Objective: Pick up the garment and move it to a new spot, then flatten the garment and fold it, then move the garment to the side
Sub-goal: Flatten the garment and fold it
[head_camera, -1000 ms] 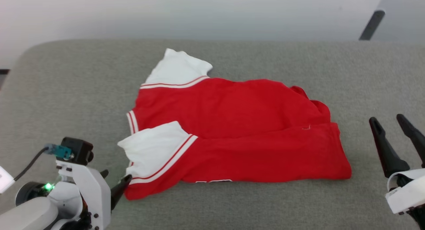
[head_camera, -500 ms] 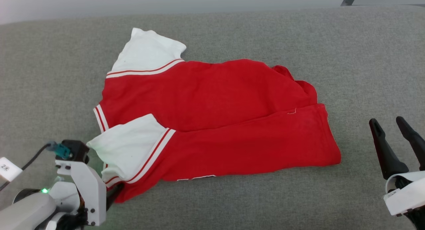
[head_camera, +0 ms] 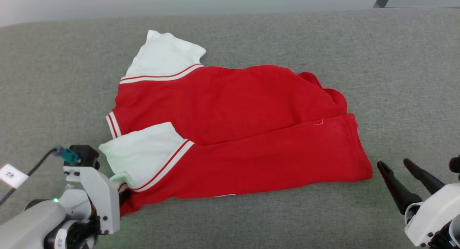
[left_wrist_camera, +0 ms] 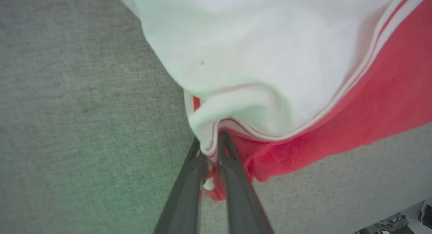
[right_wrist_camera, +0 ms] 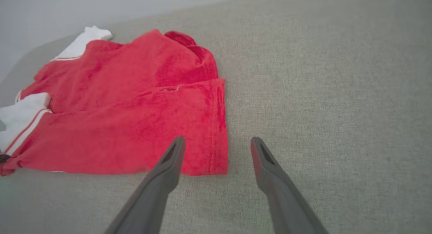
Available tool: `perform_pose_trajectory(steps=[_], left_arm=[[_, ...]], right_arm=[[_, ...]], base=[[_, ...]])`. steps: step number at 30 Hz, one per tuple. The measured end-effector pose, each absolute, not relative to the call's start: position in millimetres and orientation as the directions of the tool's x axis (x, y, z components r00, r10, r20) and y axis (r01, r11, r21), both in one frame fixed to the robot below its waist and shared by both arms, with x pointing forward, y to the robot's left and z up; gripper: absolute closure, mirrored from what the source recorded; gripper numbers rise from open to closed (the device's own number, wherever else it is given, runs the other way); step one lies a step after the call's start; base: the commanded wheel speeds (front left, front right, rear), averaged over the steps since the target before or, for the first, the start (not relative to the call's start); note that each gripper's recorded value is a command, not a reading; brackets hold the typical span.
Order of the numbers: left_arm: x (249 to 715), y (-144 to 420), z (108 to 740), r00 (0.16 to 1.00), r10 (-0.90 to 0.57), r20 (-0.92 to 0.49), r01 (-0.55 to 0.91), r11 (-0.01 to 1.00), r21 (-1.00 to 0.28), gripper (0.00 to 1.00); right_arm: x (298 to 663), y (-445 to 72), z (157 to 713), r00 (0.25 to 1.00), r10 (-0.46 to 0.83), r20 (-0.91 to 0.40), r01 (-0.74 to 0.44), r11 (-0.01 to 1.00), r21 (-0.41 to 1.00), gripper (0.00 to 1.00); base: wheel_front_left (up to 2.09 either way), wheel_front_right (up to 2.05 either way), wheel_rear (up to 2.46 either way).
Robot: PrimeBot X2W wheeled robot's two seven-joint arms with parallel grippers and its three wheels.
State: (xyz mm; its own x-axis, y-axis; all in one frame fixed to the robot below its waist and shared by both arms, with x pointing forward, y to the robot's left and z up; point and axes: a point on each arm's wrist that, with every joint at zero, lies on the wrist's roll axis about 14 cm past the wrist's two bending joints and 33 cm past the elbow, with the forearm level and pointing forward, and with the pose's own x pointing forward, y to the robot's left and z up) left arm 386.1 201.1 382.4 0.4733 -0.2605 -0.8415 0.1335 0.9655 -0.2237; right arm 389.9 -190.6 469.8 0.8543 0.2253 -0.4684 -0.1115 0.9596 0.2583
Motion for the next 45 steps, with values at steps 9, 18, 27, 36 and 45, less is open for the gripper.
perform_pose_trajectory(steps=[9, 18, 27, 36, 45], left_arm=[[385.5, 194.9, 384.5, 0.481, -0.274, -0.833, 0.146, 0.962, -0.232, 1.0], [385.1, 190.7, 385.2, 0.495, -0.292, -0.818, 0.149, 0.956, -0.251, 1.0], [383.3, 195.6, 383.2, 0.505, -0.288, -0.814, 0.127, 0.957, -0.26, 1.0], [379.2, 200.0, 388.6, 0.507, -0.29, -0.811, 0.124, 0.956, -0.265, 1.0], [369.2, 213.7, 411.1, 0.52, -0.257, -0.814, 0.123, 0.966, -0.226, 1.0]], right_arm=[[399.3, -171.6, 440.0, 0.748, 0.274, -0.604, -0.131, 0.954, 0.27, 0.0], [406.0, -163.4, 397.4, 0.634, 0.261, -0.728, -0.136, 0.964, 0.227, 0.0], [411.6, -153.3, 380.3, 0.569, 0.271, -0.776, -0.158, 0.962, 0.22, 1.0], [415.5, -155.3, 387.9, 0.572, 0.272, -0.774, -0.158, 0.962, 0.221, 1.0], [401.8, -162.6, 412.1, 0.577, 0.286, -0.765, -0.168, 0.958, 0.231, 1.0]], base=[[0.0, 0.0, 0.0], [0.0, 0.0, 0.0], [0.0, 0.0, 0.0], [0.0, 0.0, 0.0], [0.0, 0.0, 0.0]])
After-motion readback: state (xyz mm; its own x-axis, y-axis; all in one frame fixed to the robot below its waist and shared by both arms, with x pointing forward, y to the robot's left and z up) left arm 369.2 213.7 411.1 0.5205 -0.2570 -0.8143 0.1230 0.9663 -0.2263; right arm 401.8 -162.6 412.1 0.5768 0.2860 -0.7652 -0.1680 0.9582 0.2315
